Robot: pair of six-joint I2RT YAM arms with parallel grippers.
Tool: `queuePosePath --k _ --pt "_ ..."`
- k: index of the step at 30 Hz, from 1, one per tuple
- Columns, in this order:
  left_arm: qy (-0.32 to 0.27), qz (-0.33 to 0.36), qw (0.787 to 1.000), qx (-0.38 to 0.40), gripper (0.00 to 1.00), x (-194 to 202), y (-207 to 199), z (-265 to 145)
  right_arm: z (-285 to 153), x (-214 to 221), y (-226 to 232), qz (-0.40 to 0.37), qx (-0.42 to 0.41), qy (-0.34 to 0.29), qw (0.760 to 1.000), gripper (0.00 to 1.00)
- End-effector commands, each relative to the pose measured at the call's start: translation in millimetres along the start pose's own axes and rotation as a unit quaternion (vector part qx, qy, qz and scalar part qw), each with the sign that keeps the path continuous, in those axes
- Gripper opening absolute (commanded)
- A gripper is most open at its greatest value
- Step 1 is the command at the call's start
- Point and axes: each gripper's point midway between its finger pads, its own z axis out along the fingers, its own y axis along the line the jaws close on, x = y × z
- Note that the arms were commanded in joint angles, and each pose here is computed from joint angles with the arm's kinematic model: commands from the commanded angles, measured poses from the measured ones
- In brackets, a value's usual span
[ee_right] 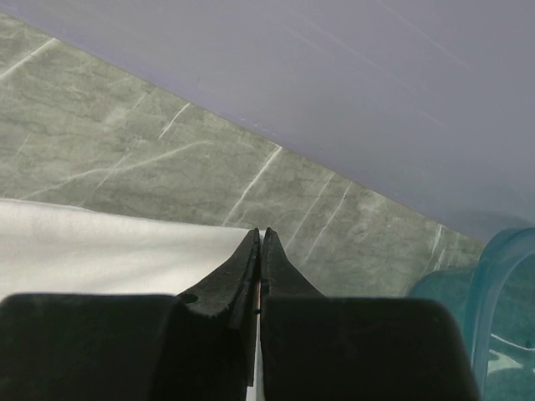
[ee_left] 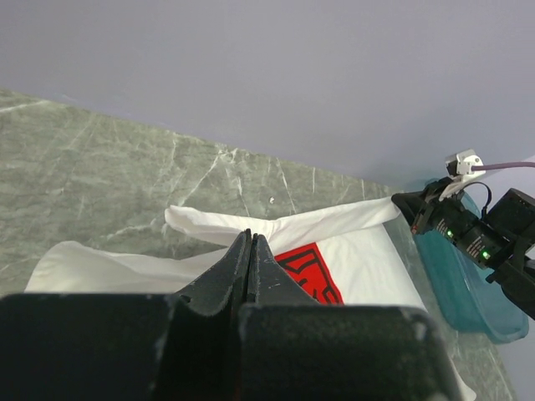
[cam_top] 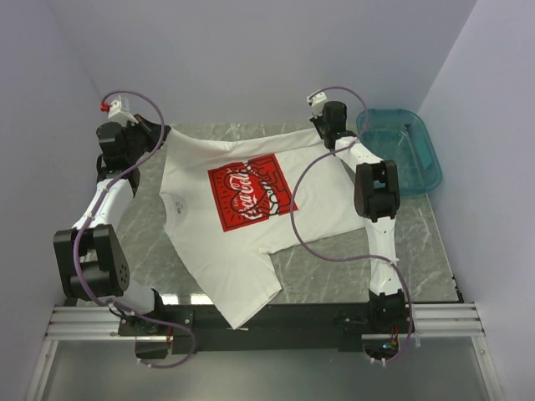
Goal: Fold and stack the t-shirts
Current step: Fold the tshirt
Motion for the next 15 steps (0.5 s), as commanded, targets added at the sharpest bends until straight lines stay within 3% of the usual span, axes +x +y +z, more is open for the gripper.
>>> queuePosePath --k 1,15 --pt "-0.023 0.026 0.999 0.031 0.0 -16.6 -19.9 -10.5 -25.5 -53.6 -36.2 0.012 0.035 -0.059 0.998 0.0" --pt "0.012 0.014 1.0 0.024 0.01 12.5 -20.0 -21.7 -33.8 -46.0 -34.5 0.011 0.033 -0.053 0.998 0.0"
